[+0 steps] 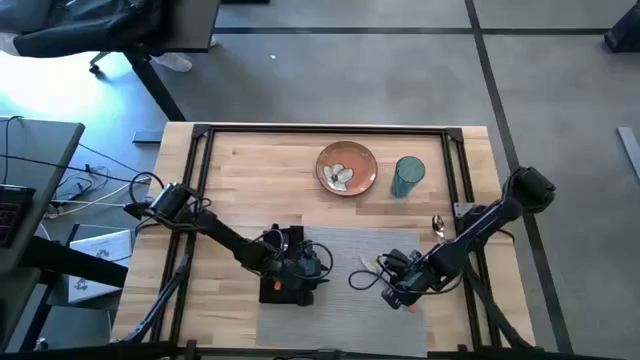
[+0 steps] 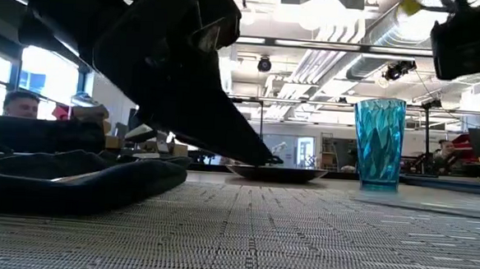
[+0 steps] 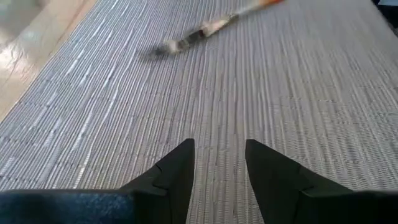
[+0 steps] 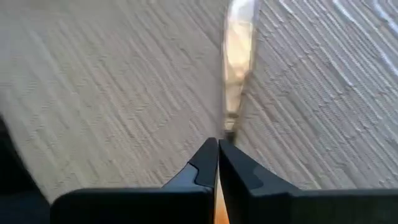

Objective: Set table place
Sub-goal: Put the orange table knife on the right side of the gray tablemat, then put the orange table knife on the right of the gray tablemat

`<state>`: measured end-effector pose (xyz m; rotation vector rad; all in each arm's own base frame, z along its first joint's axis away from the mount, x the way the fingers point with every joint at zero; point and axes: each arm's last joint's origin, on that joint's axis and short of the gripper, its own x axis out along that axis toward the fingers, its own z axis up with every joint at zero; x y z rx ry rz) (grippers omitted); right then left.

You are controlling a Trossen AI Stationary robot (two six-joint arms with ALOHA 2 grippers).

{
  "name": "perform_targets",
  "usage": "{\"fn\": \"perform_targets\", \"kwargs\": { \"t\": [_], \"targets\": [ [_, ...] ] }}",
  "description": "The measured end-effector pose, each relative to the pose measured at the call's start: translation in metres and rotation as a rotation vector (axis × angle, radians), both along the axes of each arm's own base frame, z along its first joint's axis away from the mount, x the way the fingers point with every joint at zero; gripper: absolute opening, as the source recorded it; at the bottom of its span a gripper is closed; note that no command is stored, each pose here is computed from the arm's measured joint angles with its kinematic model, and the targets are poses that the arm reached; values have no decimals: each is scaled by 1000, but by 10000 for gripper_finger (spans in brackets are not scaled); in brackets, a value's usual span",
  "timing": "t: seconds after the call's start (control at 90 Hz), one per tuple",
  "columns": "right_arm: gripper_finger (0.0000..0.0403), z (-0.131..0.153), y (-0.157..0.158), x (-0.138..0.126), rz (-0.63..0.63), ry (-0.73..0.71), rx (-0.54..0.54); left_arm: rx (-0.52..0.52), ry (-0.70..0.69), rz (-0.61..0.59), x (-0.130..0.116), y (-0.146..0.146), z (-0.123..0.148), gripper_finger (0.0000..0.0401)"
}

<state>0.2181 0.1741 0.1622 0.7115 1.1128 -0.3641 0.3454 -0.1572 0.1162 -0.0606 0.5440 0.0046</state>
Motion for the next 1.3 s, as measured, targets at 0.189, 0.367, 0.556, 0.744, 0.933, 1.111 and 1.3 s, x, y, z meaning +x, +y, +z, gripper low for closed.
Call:
{"fn": "perform_targets", "kwargs": {
  "t": [0.189, 0.367, 0.556, 0.744, 0.933, 1.111, 1.3],
  "targets": [
    [1, 1, 1, -1, -12, -45, -53, -12, -27, -36, 6, -4, 7, 129],
    [6, -3, -2, -4, -48, -67, -99, -18, -34, -34, 7, -3, 9, 129],
    [33, -8, 4, -14, -44, -78, -111, -7, -11, -34, 6, -2, 6, 129],
    [39, -3, 5, -8, 29, -252, -306, 10, 5, -32, 7, -2, -2, 129],
    [20, -14, -6, 20, 86, -267, -309, 10, 45, -36, 8, -1, -18, 129],
    [2, -32, -27, 37, 67, -162, -314, 15, 62, -11, 8, 1, -27, 129],
    [0, -40, -38, 44, 81, -109, -290, 6, 72, -9, 8, 2, -30, 129]
  ]
}}
